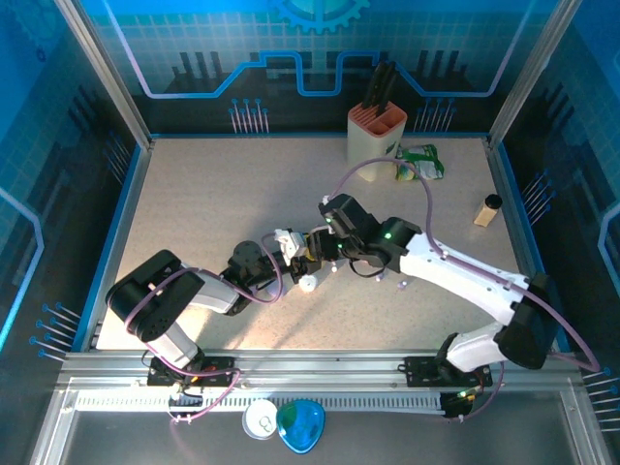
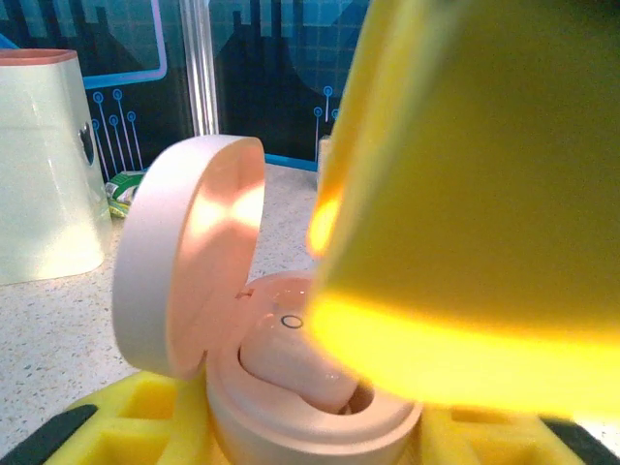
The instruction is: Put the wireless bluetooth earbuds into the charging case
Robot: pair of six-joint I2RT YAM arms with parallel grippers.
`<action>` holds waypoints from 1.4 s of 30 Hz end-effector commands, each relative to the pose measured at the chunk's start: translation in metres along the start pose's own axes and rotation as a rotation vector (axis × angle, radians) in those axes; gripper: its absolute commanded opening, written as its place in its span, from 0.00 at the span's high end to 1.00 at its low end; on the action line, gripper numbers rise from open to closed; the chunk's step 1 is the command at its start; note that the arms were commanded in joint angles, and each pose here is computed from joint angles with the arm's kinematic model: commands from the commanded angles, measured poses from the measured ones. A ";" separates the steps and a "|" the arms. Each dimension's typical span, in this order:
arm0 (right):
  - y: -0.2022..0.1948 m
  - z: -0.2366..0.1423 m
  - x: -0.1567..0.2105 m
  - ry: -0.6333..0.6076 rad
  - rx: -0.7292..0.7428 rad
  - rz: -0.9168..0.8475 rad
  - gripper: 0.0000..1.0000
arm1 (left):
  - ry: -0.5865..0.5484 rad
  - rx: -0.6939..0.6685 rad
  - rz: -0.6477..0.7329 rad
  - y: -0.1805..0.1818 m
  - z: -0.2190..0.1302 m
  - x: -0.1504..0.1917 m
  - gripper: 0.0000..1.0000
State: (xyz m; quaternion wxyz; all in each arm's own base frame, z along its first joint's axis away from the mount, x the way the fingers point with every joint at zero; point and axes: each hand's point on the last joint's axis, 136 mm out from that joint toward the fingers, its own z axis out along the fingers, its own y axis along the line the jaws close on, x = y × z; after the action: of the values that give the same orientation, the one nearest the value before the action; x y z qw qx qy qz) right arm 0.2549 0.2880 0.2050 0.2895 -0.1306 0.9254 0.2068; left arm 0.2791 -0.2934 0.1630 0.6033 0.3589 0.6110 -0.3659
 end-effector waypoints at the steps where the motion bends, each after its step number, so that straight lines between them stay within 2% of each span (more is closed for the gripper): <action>1: -0.002 -0.027 -0.004 -0.072 -0.037 -0.029 0.50 | -0.040 -0.014 0.005 0.003 -0.003 -0.011 0.69; 5: -0.034 -0.043 0.004 -0.145 -0.019 0.019 0.47 | -0.038 -0.019 0.005 0.003 -0.005 -0.011 0.69; 8: -0.075 -0.042 0.013 -0.170 0.016 0.138 0.47 | -0.035 -0.014 -0.001 0.000 -0.008 -0.012 0.69; 11: -0.120 -0.020 0.038 -0.113 0.040 0.269 0.47 | -0.029 -0.007 -0.009 -0.003 -0.012 -0.014 0.69; 15: -0.159 0.012 0.063 -0.011 0.066 0.402 0.46 | -0.023 -0.005 -0.007 -0.006 -0.018 -0.019 0.69; 21: -0.165 0.051 0.070 0.038 -0.006 0.536 0.48 | 0.006 -0.017 0.009 -0.008 -0.027 -0.023 0.68; 26: -0.168 0.072 0.070 0.038 -0.040 0.619 0.57 | 0.011 -0.012 0.010 -0.011 -0.028 -0.025 0.68; 33: -0.180 0.086 0.080 0.057 -0.014 0.699 0.60 | 0.019 -0.003 0.011 -0.011 -0.026 -0.026 0.68; 42: -0.184 0.095 0.079 0.056 -0.073 0.778 0.63 | 0.022 0.000 0.005 -0.011 -0.025 -0.025 0.68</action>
State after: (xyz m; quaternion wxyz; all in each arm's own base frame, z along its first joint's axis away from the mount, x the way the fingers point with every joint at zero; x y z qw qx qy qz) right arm 0.2994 0.1574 0.0312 0.1639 0.2017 0.9157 0.3065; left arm 0.2565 -0.2772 0.1777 0.5831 0.3617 0.6305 -0.3629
